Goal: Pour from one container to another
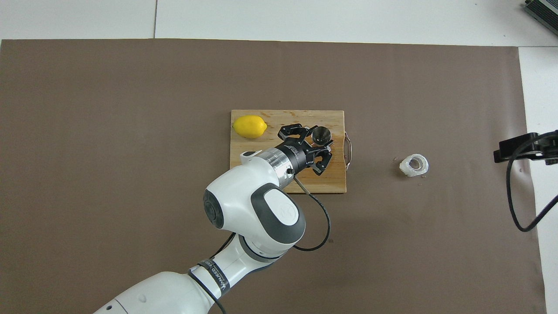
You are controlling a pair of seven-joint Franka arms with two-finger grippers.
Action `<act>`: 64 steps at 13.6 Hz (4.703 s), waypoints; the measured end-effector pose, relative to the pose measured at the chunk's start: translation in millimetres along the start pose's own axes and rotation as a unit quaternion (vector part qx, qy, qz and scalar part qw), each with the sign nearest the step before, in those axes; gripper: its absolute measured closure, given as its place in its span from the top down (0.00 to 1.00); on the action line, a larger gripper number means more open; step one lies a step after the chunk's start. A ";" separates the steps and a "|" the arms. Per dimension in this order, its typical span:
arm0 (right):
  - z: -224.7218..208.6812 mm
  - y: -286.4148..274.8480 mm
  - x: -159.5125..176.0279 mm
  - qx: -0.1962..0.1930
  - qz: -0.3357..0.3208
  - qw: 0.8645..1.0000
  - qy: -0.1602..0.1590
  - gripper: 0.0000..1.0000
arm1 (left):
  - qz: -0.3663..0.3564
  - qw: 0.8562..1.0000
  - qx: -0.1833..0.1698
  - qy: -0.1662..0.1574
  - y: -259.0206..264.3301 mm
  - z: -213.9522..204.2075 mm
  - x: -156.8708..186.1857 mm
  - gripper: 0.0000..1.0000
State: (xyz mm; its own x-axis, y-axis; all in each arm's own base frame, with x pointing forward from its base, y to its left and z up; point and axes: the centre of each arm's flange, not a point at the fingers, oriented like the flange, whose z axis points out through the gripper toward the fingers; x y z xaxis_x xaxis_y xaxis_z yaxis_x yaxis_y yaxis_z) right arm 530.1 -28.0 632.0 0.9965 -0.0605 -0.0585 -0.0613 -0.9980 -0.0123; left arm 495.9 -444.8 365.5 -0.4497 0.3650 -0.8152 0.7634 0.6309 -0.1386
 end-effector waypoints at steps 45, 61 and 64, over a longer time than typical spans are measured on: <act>331.9 121.2 43.2 0.277 -0.613 0.697 0.247 1.00 | 0.584 0.753 0.151 0.262 178.0 -147.6 -64.5 1.00; 403.1 87.2 39.0 0.311 -0.625 0.654 0.292 1.00 | 0.838 0.372 0.271 0.294 314.2 -344.0 -77.6 1.00; 403.3 85.1 40.4 0.304 -0.629 0.651 0.296 1.00 | 0.855 0.314 0.311 0.271 293.7 -368.9 -89.6 1.00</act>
State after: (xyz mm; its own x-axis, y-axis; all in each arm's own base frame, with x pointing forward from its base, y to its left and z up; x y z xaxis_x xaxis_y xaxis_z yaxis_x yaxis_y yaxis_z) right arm 541.8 -109.0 225.9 0.1169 0.6237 0.7729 0.9931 -0.0832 -0.0830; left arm 589.4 -39.6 605.3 0.9803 -0.0247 0.1959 -0.0295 -0.9993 0.0221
